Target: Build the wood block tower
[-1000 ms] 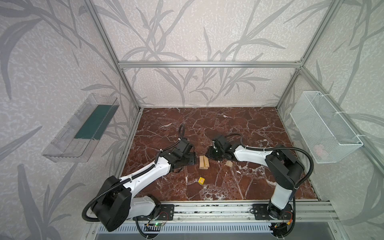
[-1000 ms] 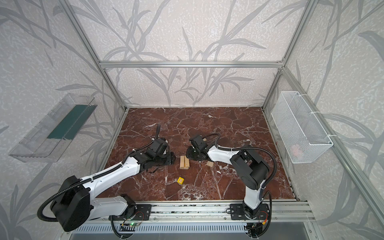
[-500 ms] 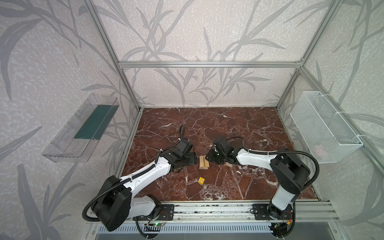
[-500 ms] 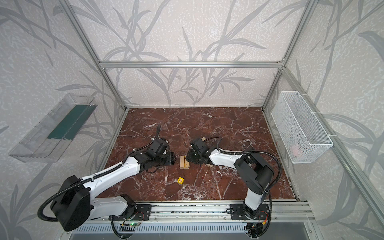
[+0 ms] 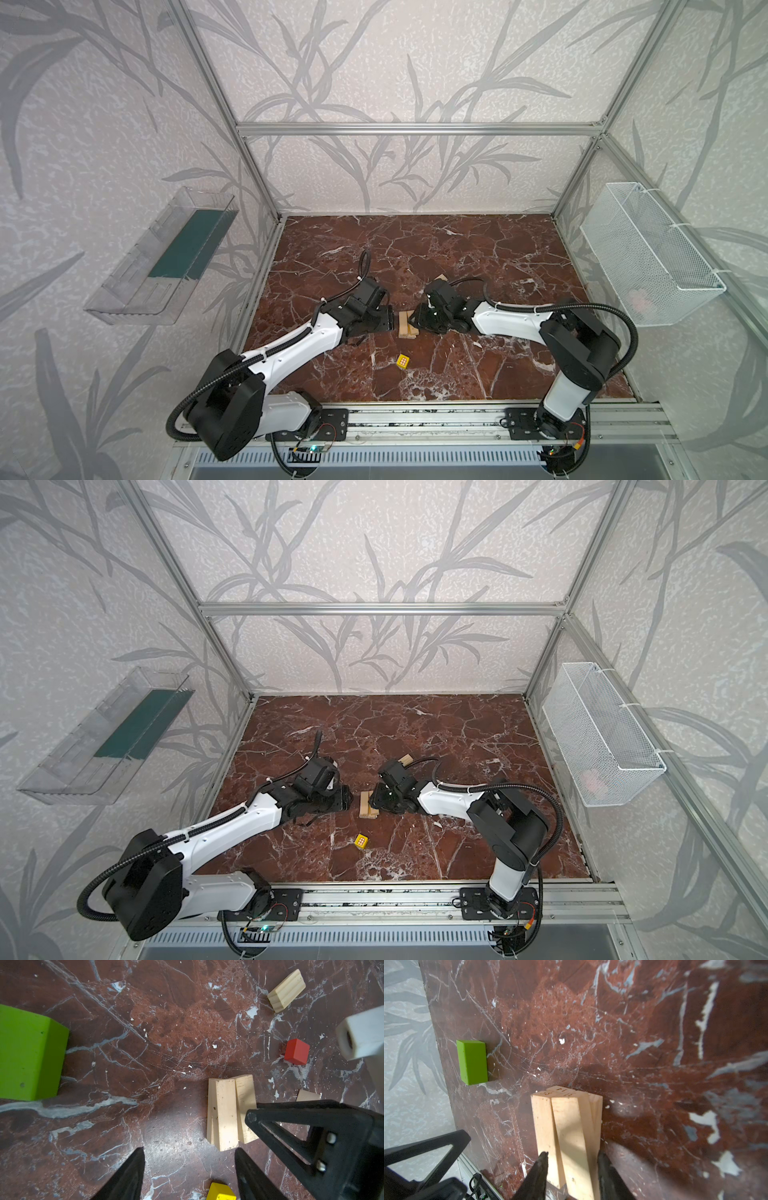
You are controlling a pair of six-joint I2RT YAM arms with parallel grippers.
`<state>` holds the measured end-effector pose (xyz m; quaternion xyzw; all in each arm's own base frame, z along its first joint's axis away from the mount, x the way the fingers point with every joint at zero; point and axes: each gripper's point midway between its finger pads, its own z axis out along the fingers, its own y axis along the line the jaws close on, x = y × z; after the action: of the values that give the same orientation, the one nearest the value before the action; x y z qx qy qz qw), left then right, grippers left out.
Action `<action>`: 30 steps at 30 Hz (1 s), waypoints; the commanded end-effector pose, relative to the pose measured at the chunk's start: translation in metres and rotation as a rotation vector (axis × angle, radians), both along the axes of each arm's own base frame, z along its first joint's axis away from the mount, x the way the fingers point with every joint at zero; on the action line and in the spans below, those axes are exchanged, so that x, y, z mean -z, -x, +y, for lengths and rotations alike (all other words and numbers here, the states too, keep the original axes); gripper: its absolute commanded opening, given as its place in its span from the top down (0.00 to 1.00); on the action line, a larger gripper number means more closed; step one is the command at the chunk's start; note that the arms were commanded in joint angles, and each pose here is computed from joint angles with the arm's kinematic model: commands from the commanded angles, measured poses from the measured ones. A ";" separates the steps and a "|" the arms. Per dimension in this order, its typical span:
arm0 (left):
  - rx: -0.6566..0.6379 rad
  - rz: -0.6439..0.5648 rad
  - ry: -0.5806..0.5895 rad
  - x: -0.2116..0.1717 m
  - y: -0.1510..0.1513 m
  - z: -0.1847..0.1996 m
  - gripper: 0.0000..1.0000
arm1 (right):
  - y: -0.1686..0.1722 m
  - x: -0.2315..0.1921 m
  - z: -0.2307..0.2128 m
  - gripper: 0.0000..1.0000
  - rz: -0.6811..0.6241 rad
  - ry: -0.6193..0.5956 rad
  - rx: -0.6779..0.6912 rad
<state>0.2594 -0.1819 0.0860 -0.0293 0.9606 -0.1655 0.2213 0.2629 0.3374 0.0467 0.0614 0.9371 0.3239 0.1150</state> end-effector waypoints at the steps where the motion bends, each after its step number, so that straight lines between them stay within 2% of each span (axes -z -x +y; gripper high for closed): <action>1: 0.001 -0.017 0.007 -0.006 -0.006 -0.002 0.33 | 0.004 -0.007 0.002 0.59 -0.005 -0.023 -0.002; 30: 0.002 -0.024 0.009 -0.011 -0.006 -0.002 0.33 | 0.011 -0.017 0.010 0.59 -0.015 -0.038 -0.025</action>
<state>0.2589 -0.1827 0.0861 -0.0285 0.9606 -0.1679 0.2196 0.2540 0.3429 0.0561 0.0566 0.9329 0.3362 0.1157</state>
